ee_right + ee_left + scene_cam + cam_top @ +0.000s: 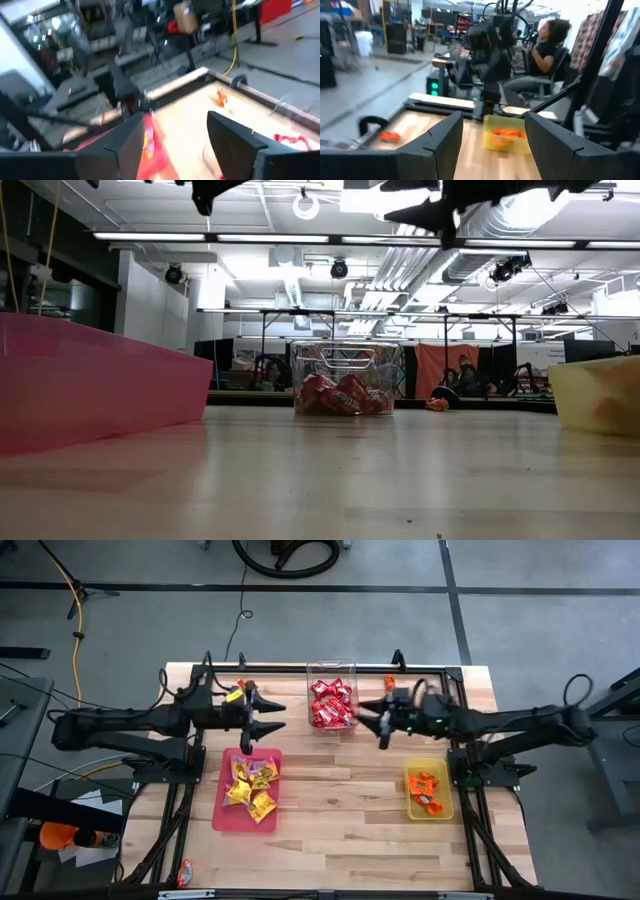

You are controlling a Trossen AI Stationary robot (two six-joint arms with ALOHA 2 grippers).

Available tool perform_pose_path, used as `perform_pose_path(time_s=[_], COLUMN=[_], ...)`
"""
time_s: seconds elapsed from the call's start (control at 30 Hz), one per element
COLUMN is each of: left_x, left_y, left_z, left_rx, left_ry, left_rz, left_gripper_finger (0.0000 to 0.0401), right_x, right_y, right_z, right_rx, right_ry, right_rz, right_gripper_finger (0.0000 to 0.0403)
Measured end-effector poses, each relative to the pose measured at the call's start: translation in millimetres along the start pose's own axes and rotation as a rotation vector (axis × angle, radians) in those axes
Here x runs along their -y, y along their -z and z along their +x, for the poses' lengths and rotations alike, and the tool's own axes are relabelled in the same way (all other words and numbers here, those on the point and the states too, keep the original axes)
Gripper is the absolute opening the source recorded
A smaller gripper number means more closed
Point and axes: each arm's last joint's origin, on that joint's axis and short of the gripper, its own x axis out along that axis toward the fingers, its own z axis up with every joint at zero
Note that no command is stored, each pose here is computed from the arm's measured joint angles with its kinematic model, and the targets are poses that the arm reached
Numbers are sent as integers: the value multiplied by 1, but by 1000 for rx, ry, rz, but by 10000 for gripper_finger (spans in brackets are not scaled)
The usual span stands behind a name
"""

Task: Sort candy
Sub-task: Put the orange candy into the yellow bin

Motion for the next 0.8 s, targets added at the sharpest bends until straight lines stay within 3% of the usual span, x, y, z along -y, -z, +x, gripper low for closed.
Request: perform_pose_path(time_s=[0.13,0.2,0.33,0.4,0.5,0.6,0.7,0.8], left_x=[-5,-8,-27,-39,-69,-110,-155,-192], left_y=[-1,-2,-10,-27,-44,-44,-25,9], left_z=[-5,-5,-2,-2,-2,-2,-6,-10], left_rx=[-7,-4,-83,-167,-395,-666,-901,-1110], left_ry=[-27,-63,-283,-416,-648,-824,-928,-962], left_rz=[46,-3,-123,-107,-77,-90,-205,-325], left_gripper_finger=[202,202,202,202,202,202,202,202], right_x=[-2,-3,-5,-1,10,22,33,38], right_y=[13,13,-5,-17,-32,-44,-48,-49], right_z=[18,23,29,31,32,32,31,30], right_rx=[-21,-11,-11,-43,-116,-170,-189,-204], right_ry=[-21,-24,-6,17,31,25,14,-27], right_rz=[-6,-3,-37,-79,-137,-182,-185,-168], right_gripper_finger=[168,130,26,13,20,5,5,7])
